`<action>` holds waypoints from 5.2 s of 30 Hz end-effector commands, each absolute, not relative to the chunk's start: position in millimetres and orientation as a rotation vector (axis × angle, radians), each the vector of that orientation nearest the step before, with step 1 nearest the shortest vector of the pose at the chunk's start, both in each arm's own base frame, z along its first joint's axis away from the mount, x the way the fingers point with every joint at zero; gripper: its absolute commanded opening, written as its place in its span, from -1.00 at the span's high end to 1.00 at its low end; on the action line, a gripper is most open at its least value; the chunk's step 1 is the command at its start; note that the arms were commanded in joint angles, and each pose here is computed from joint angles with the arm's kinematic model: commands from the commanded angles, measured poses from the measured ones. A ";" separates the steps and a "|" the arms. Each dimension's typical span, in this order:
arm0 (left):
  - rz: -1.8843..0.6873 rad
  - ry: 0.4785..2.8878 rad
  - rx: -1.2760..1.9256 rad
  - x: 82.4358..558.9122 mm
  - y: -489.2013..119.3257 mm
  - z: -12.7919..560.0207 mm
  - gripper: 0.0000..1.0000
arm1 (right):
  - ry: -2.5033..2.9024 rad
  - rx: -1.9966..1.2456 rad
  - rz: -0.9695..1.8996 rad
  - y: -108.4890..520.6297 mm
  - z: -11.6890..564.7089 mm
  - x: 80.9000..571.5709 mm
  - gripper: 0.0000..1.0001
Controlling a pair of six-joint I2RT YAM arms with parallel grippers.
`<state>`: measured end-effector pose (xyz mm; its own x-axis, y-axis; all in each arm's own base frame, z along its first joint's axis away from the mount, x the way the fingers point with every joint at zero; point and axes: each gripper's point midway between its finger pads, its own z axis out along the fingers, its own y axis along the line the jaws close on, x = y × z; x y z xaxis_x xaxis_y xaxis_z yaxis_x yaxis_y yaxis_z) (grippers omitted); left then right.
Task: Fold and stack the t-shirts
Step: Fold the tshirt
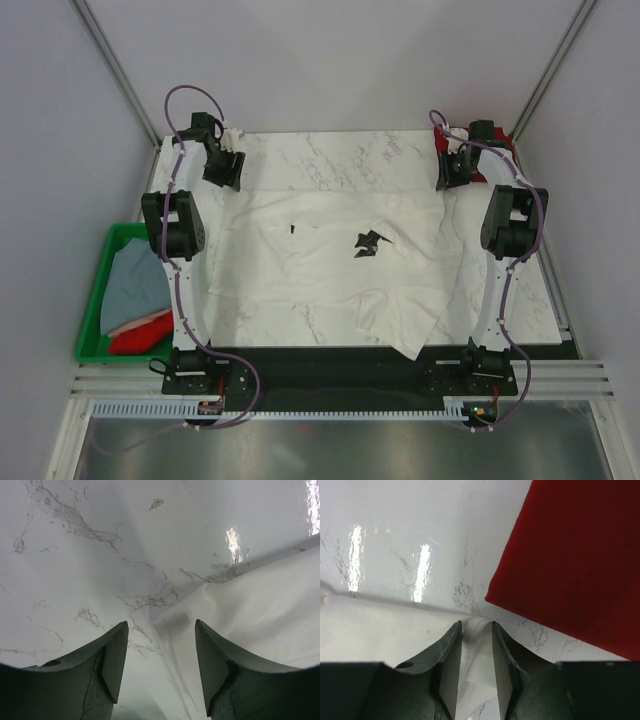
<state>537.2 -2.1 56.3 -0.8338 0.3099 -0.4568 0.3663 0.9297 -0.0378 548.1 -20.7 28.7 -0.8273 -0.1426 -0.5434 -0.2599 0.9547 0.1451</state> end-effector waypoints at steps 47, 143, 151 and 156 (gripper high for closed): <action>-0.273 2.636 0.480 540.0 -6.8 46.1 -0.06 | 2.547 -0.349 0.267 -27.4 15.8 554.3 0.97; -0.549 2.406 0.504 443.5 18.9 95.9 0.95 | 2.238 -0.425 0.232 -25.5 136.3 495.1 1.00; -0.527 2.407 0.442 496.1 31.3 86.7 0.95 | 2.256 -0.439 0.173 -27.7 106.8 554.2 1.00; -0.481 2.430 0.431 518.5 37.2 72.9 0.96 | 2.265 -0.463 0.124 -22.2 82.4 581.5 1.00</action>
<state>497.6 28.8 69.1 -0.7650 0.1943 -0.6141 0.4415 0.8524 -0.2803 554.4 -16.1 73.8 -0.6590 -0.2550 -0.7076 -0.3835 0.9232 0.0245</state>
